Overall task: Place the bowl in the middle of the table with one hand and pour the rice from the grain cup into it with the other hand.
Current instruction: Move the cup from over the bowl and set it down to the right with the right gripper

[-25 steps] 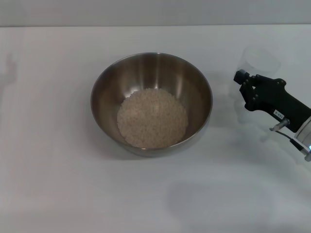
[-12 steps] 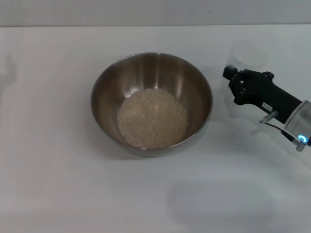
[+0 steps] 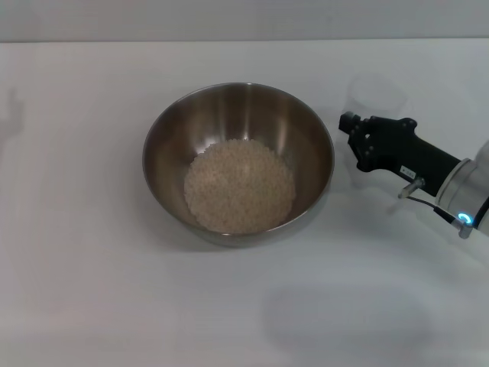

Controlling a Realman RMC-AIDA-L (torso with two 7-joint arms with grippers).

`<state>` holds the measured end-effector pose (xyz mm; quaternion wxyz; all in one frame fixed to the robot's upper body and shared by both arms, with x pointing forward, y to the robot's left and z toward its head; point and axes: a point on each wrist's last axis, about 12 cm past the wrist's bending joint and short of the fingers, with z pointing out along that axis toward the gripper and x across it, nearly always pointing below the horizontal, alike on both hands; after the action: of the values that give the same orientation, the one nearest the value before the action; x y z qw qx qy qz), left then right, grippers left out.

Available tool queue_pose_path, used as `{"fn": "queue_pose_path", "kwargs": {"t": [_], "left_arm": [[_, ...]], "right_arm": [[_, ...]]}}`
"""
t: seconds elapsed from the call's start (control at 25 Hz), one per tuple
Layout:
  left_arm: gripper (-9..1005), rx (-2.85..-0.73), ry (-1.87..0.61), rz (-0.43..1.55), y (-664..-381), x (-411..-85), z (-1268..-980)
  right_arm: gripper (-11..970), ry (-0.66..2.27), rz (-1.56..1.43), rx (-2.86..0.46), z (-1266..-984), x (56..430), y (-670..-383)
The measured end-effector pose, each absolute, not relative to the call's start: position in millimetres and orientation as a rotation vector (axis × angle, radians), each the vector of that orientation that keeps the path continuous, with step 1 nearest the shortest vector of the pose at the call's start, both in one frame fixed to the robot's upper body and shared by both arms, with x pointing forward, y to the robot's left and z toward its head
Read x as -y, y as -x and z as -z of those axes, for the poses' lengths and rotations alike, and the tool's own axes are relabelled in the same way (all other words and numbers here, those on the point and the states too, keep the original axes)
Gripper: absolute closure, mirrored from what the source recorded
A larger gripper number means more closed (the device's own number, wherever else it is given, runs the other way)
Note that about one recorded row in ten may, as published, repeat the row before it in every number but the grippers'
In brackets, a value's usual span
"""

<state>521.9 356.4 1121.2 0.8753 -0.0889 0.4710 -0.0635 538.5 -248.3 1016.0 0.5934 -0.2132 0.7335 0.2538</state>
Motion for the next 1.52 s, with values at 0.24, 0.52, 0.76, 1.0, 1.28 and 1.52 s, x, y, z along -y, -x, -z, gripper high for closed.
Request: {"fn": "queue_pose_path", "kwargs": {"t": [0.24, 0.52, 0.76, 1.0, 1.28, 1.52], "left_arm": [[415, -0.979, 0.186, 0.132, -521, -357, -1121], [415, -0.974, 0.188, 0.128, -518, -358, -1120], [415, -0.972, 0.19, 0.127, -517, -358, -1120], [414, -0.969, 0.192, 0.123, -516, -359, -1120], [414, -0.97, 0.195, 0.117, -513, -361, -1119], [414, -0.968, 0.202, 0.109, -510, -365, -1118]], "right_arm": [[948, 0.531, -0.584, -1.728, -1014, 245, -541], [945, 0.556, -0.576, -1.747, -1012, 244, -541], [940, 0.574, -0.582, -1.756, -1011, 242, -540], [905, 0.571, -0.591, -1.749, -1011, 242, -539], [819, 0.562, -0.595, -1.748, -1009, 245, -533], [821, 0.536, -0.59, -1.718, -1005, 251, -519]]}}
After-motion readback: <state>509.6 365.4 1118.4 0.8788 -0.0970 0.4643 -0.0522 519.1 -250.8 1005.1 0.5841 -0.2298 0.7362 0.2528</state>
